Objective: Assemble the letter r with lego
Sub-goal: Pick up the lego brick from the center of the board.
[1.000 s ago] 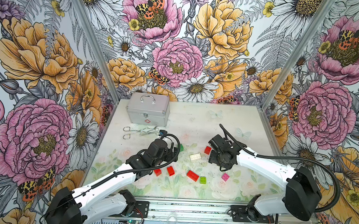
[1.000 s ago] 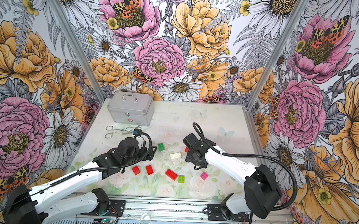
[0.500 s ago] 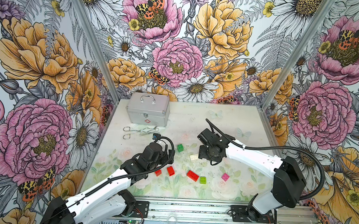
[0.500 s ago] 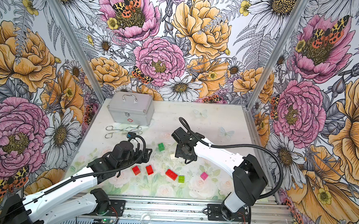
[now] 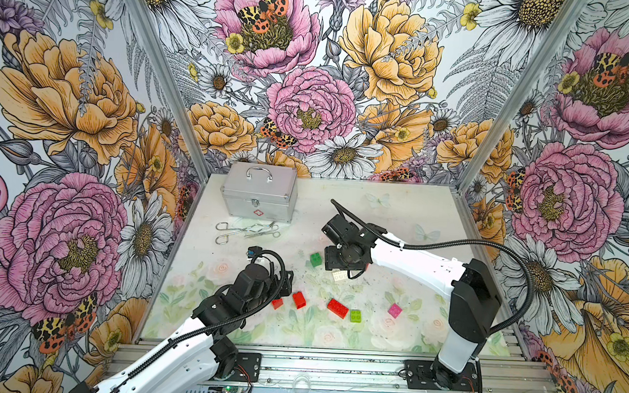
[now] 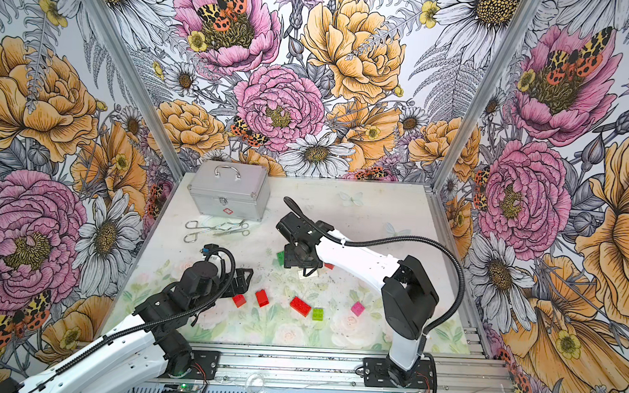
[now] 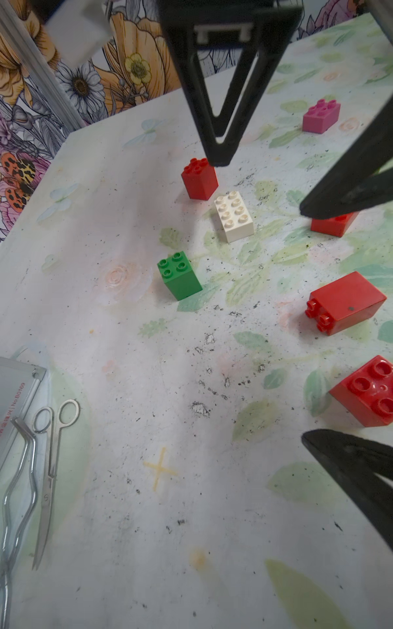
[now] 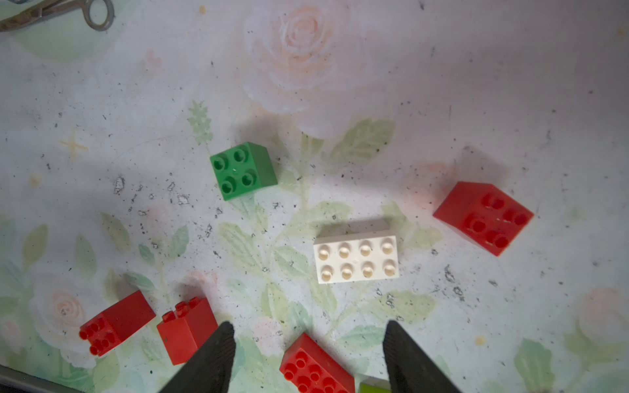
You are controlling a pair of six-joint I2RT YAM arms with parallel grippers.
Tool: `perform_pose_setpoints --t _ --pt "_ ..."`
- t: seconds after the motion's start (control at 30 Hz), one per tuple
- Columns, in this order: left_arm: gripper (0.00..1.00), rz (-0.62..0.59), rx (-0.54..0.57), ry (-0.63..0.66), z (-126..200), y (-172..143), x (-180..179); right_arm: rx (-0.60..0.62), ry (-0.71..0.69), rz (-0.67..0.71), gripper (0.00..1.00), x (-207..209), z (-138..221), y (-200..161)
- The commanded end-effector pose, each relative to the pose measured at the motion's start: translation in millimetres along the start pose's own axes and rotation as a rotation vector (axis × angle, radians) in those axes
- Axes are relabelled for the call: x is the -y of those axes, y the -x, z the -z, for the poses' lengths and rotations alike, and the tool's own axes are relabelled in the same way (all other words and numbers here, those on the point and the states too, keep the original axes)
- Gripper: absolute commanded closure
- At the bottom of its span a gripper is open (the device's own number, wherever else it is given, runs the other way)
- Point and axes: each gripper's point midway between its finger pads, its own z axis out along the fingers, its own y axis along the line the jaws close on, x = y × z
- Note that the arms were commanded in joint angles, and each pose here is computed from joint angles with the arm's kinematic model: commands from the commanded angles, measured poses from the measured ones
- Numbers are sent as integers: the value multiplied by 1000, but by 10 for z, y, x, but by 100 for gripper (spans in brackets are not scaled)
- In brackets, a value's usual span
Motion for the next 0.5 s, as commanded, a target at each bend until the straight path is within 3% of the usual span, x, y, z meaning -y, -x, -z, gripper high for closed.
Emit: perform_pose_setpoints --t 0.0,0.47 --pt "3 39 -22 6 20 -66 -53 -27 43 95 31 -185 -120 99" --pt "3 27 -9 18 40 -78 -115 -86 22 206 35 -340 -530 354"
